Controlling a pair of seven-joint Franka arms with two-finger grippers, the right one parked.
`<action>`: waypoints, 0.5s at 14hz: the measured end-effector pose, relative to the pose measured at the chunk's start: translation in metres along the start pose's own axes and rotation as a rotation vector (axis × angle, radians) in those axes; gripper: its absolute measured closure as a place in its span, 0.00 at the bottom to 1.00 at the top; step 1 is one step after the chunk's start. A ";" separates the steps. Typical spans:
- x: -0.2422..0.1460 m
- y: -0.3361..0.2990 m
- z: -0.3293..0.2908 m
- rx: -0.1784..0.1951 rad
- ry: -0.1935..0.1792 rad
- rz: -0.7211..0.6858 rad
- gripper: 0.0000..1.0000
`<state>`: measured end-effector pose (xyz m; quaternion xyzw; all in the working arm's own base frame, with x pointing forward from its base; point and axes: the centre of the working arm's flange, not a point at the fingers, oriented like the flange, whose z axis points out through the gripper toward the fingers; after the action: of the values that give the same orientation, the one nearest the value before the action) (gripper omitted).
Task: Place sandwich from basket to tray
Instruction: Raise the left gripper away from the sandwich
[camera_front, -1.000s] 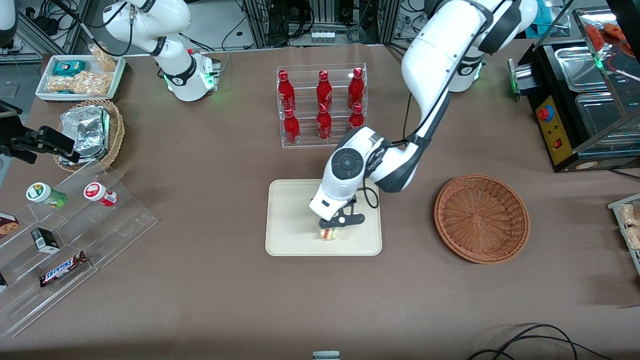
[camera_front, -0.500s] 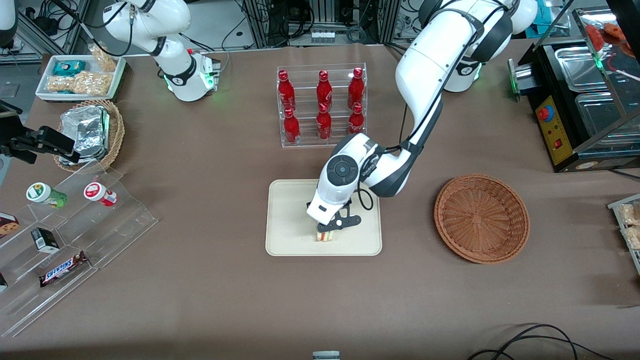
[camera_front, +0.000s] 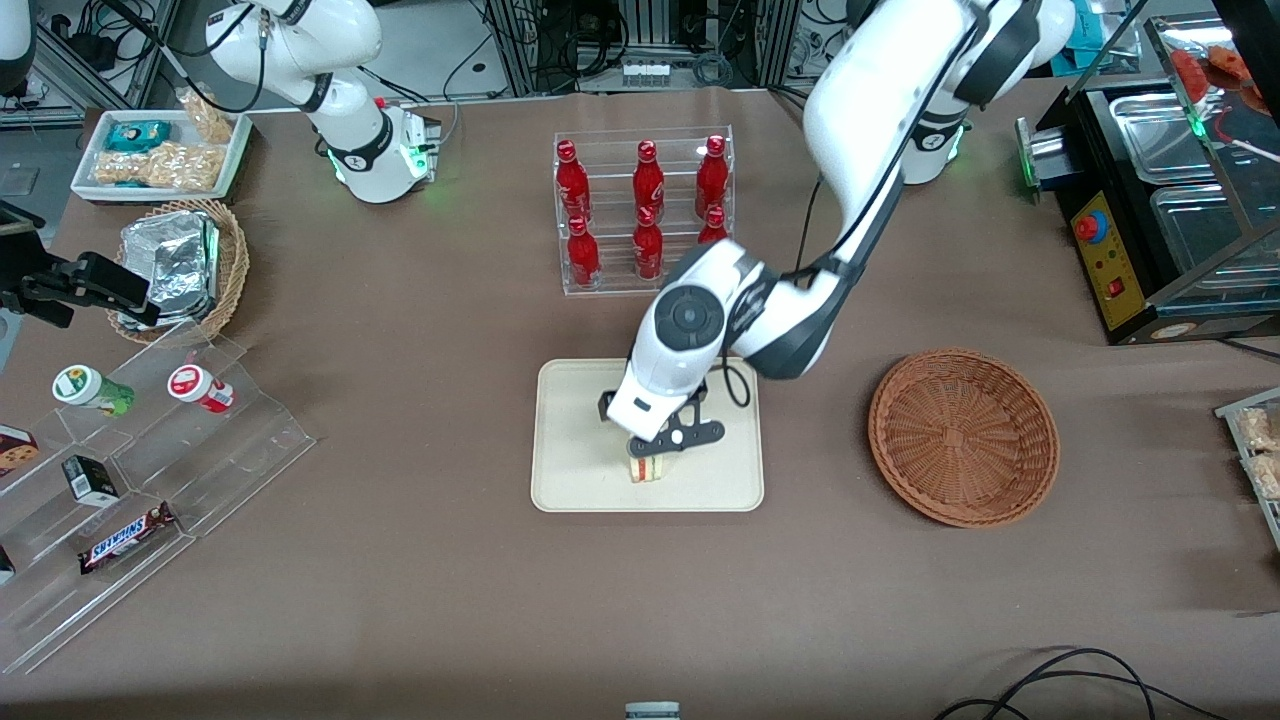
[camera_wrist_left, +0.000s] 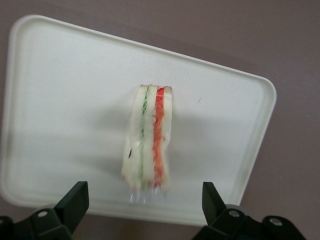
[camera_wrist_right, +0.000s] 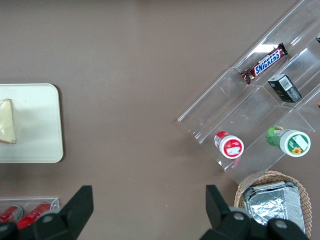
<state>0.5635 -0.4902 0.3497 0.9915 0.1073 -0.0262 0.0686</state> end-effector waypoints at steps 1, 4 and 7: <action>-0.006 -0.004 -0.033 0.017 0.007 0.018 0.00; -0.025 -0.032 -0.104 0.122 0.034 0.081 0.00; -0.015 -0.080 -0.129 0.226 -0.022 0.045 0.00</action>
<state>0.5361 -0.3978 0.4677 0.9948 0.0804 -0.0472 -0.0417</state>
